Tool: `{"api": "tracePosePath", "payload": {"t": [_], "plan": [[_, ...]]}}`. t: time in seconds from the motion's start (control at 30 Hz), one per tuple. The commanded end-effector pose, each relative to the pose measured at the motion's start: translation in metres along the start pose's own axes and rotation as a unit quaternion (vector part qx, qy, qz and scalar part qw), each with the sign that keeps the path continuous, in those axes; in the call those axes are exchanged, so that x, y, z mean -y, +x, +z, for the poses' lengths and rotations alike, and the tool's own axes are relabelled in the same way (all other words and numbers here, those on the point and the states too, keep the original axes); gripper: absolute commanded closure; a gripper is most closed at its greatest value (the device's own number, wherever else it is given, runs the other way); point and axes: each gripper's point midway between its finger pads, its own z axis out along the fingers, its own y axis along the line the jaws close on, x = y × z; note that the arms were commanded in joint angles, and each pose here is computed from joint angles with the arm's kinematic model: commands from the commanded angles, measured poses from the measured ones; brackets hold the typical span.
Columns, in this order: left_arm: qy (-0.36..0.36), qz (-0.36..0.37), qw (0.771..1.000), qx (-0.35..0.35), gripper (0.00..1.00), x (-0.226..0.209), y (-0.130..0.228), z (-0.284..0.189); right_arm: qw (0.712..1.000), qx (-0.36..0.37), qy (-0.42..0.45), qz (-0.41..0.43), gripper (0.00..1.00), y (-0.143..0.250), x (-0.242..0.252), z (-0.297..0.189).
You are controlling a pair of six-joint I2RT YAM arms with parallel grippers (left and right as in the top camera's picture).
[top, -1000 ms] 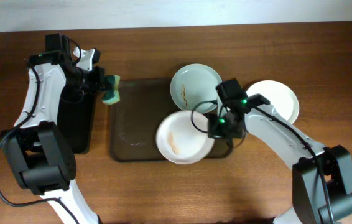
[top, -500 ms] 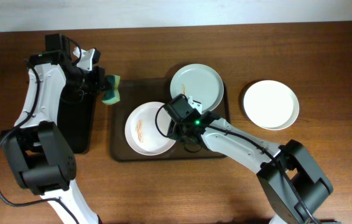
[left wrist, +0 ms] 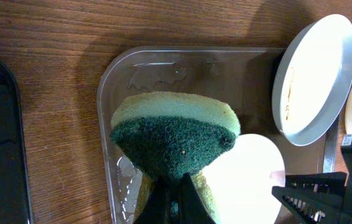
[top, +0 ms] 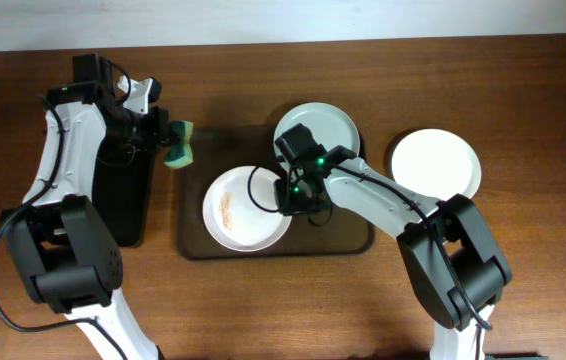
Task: Clean dirty plates on tray and stack at the side
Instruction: 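Scrub the lower plate with the sponge in the left gripper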
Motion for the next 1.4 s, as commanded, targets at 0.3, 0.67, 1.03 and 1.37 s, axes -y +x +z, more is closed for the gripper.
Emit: {"api": "tracePosePath", "payload": {"t": [0.3, 0.67, 1.03, 1.37], "plan": [[0.004, 0.013, 1.0, 0.003, 0.99, 0.004, -0.002, -0.002, 0.995, -0.017, -0.019, 0.094, 0.96, 0.001, -0.005, 0.024], [0.072, 0.049, 0.988, -0.126, 0.99, 0.048, 0.064, 0.001, 0.99, -0.006, -0.055, 0.132, 0.96, -0.016, -0.002, 0.018], [-0.079, 0.032, 0.991, -0.1, 1.0, 0.012, 0.106, 0.119, 0.99, -0.006, -0.056, 0.13, 0.96, -0.016, -0.002, 0.018], [-0.028, 0.065, 0.984, -0.166, 0.99, 0.015, 0.135, 0.104, 0.99, -0.006, -0.056, 0.13, 0.96, -0.016, -0.002, 0.018]]}}
